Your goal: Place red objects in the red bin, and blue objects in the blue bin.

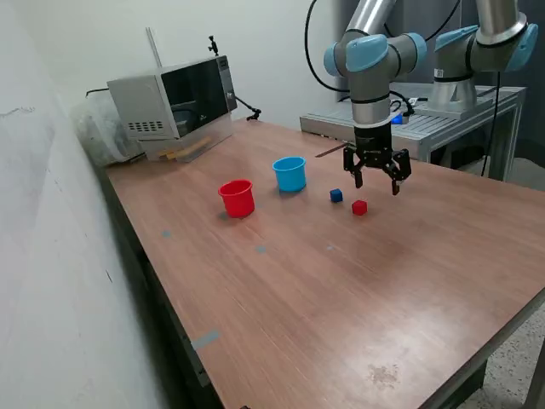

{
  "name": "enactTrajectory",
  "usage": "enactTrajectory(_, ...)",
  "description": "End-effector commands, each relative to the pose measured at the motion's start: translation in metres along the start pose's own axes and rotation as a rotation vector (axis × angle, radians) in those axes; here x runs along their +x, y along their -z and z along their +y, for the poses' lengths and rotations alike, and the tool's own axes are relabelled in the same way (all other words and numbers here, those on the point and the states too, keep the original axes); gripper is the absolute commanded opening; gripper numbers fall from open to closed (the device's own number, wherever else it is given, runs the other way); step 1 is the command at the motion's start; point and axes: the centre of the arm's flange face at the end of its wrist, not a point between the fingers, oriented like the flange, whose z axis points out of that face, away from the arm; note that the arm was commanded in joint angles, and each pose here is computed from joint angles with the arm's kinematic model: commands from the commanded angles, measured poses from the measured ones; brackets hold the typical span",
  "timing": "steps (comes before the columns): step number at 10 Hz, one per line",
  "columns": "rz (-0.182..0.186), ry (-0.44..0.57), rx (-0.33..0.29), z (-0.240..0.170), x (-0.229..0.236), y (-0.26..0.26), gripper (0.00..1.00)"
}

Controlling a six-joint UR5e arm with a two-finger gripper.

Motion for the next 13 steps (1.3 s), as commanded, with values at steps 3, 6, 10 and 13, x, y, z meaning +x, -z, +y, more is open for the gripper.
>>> enactTrajectory(3, 0.001, -0.033, 0.01, 0.0, 0.001, -0.008, 1.0)
enactTrajectory(6, -0.004, -0.089, -0.005, 0.005, 0.0, -0.004, 1.0)
enactTrajectory(10, -0.003, -0.092, 0.002, 0.015, -0.004, -0.014, 1.0)
enactTrajectory(13, -0.003, -0.109, 0.008, 0.018, -0.015, -0.02, 1.0)
